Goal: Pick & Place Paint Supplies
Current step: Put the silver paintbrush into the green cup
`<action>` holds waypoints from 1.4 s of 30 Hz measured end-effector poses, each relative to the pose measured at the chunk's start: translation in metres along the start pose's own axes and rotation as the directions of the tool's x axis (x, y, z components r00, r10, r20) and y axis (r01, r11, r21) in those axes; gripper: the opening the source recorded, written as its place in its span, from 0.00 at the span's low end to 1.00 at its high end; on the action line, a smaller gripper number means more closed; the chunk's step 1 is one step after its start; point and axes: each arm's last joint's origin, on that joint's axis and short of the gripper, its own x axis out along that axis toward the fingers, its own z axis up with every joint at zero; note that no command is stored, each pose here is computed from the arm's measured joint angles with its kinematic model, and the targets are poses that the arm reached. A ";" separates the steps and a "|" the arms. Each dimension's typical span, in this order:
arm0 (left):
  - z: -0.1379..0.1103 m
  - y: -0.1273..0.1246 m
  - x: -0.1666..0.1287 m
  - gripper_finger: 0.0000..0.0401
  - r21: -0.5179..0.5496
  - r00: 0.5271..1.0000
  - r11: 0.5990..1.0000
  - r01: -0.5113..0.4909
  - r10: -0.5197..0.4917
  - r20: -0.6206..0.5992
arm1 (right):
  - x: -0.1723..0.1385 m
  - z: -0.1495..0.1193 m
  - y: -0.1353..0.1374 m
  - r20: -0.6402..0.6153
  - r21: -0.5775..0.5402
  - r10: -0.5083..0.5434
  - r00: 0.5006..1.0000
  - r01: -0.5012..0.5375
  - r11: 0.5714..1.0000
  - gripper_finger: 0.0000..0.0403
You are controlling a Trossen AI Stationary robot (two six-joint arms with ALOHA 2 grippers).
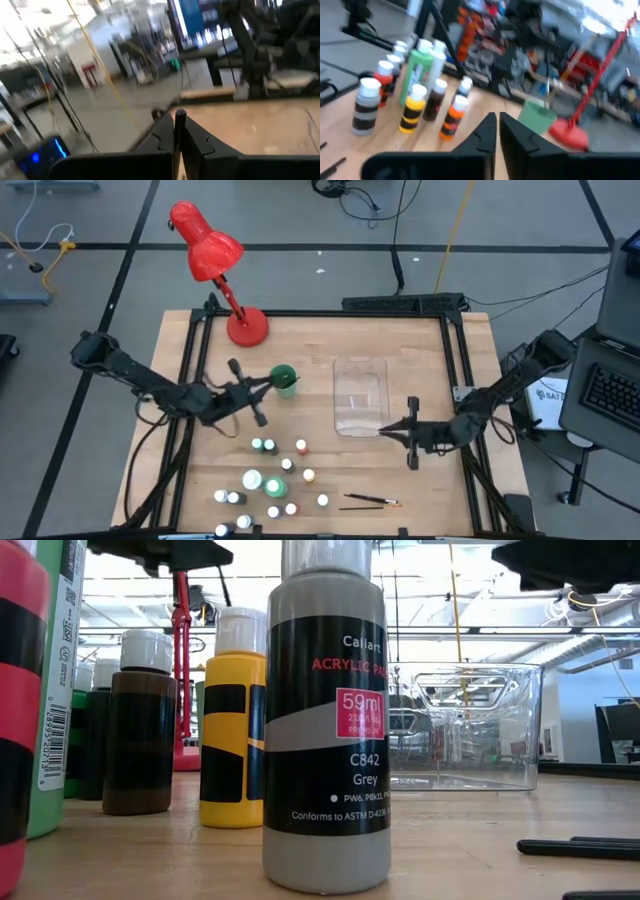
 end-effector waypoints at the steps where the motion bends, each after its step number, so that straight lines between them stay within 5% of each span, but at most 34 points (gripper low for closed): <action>1: 0.004 0.001 0.007 0.00 -0.016 0.999 1.000 0.003 -0.003 -0.039 | -0.001 -0.003 -0.002 0.025 -0.028 0.013 1.000 -0.012 1.000 0.01; 7: 0.017 0.015 0.035 0.00 -0.111 0.977 0.990 -0.090 0.066 -0.203 | -0.009 -0.024 -0.009 0.050 -0.158 0.050 0.997 -0.042 0.987 0.01; 14: -0.007 0.023 0.045 0.00 -0.213 0.956 0.972 -0.103 0.037 -0.292 | -0.009 -0.025 -0.011 0.048 -0.243 0.037 0.998 -0.024 0.970 0.01; 29: -0.059 0.004 0.072 0.01 -0.171 0.902 0.974 -0.145 0.059 -0.428 | -0.010 -0.021 -0.013 0.093 -0.210 0.017 0.996 0.003 0.978 0.01; 42: -0.064 0.006 0.075 0.06 -0.178 0.893 0.974 -0.137 0.044 -0.448 | -0.010 -0.022 -0.013 0.084 -0.190 0.022 0.996 -0.006 0.982 0.01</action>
